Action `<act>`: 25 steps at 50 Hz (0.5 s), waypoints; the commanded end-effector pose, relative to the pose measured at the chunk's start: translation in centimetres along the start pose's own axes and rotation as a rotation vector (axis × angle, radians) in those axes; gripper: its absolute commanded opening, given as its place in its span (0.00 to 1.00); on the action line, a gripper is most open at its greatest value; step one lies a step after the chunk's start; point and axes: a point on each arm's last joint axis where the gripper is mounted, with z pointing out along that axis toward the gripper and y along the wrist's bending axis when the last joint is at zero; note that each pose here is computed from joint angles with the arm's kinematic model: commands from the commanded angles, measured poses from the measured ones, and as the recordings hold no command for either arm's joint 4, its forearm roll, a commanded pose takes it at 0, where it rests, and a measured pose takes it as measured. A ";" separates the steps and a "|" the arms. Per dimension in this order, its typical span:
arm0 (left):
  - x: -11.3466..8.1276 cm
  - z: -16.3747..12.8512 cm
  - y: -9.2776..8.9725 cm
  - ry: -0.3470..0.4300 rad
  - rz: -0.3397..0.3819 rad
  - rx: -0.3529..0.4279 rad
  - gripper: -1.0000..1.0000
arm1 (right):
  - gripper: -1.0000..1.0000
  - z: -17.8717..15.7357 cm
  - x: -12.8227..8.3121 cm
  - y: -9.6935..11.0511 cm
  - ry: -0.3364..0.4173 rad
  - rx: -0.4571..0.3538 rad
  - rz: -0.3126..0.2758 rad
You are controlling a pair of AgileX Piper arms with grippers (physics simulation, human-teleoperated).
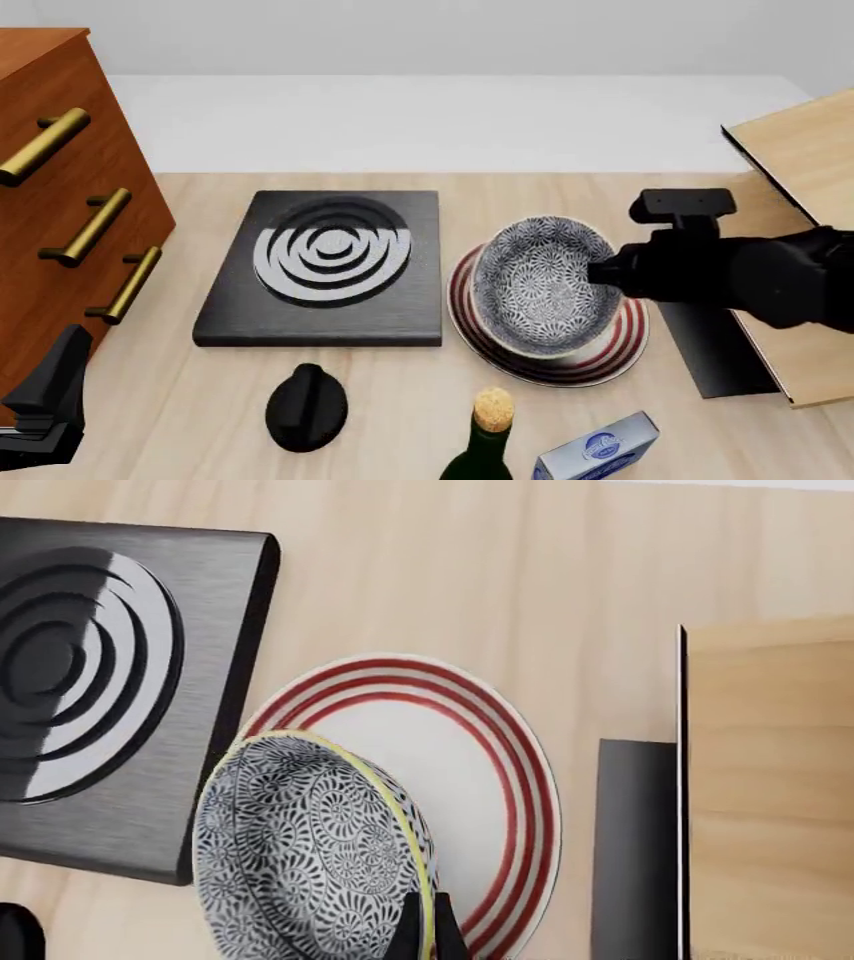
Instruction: Pick up the akita bowl and put it on the plate.
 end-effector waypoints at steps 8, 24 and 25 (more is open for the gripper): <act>0.0 0.0 0.0 0.000 0.000 0.000 1.00 | 0.00 1.5 2.1 -0.5 0.020 0.006 0.051; 0.0 0.0 0.0 0.000 0.000 0.000 1.00 | 0.00 2.5 2.9 -1.0 0.039 0.022 0.053; 0.0 0.0 0.0 0.000 0.000 0.000 1.00 | 0.00 2.5 2.9 -1.2 0.039 0.025 0.057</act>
